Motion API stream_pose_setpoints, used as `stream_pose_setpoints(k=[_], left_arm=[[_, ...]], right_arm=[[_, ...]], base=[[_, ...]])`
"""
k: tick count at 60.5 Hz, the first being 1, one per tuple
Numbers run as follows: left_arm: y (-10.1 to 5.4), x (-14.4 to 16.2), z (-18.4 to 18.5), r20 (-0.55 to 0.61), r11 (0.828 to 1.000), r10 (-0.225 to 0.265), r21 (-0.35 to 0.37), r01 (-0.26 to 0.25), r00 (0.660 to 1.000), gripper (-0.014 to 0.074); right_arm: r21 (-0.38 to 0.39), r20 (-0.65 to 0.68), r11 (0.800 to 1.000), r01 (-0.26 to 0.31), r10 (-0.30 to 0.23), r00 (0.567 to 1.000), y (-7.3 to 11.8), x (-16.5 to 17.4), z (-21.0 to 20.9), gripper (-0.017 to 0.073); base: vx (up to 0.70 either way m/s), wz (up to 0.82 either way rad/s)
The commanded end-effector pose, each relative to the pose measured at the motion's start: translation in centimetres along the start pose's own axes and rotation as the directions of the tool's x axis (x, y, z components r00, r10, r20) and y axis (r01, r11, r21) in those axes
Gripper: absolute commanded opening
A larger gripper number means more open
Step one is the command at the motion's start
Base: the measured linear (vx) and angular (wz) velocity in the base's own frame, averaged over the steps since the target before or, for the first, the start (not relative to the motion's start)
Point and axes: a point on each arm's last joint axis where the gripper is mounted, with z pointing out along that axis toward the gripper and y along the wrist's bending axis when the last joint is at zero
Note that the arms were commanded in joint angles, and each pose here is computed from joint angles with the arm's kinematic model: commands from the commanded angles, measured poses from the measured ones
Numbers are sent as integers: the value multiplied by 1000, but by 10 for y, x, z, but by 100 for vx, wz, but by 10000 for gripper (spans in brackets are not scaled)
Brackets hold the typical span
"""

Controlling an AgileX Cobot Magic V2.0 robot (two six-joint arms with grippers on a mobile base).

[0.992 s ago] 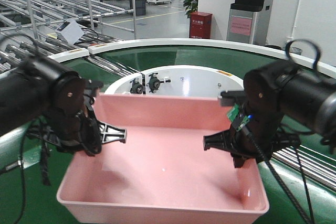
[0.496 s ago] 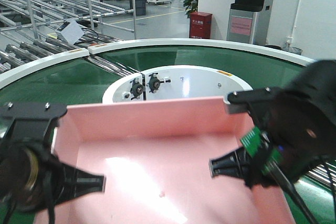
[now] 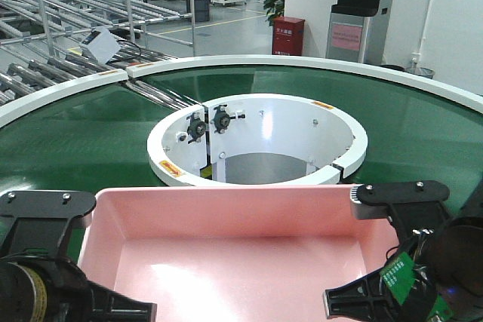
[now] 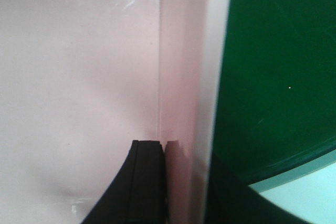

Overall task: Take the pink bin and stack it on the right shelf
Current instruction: 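Close both grippers on the bin rims and lift it toward the robot, then hold the pink bin with both grippers while driving to the shelf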

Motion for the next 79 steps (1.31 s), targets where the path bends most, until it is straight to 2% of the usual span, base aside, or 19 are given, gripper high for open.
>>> stream_pose_setpoints(k=[1, 63, 79], left_arm=[[-3, -12, -17, 108, 996, -5, 87, -4, 994, 38], [-3, -12, -17, 107, 996, -6, 88, -4, 994, 38], [-3, -12, -17, 107, 996, -6, 88, -4, 994, 38]], right_arm=[[-39, 108, 999, 6, -1, 994, -2, -8, -18, 113], [-38, 108, 999, 6, -2, 994, -3, -8, -18, 116], [-28, 115, 1000, 10, -7, 993, -3, -9, -18, 116]], base=[[0, 0], [0, 0], [-5, -24]])
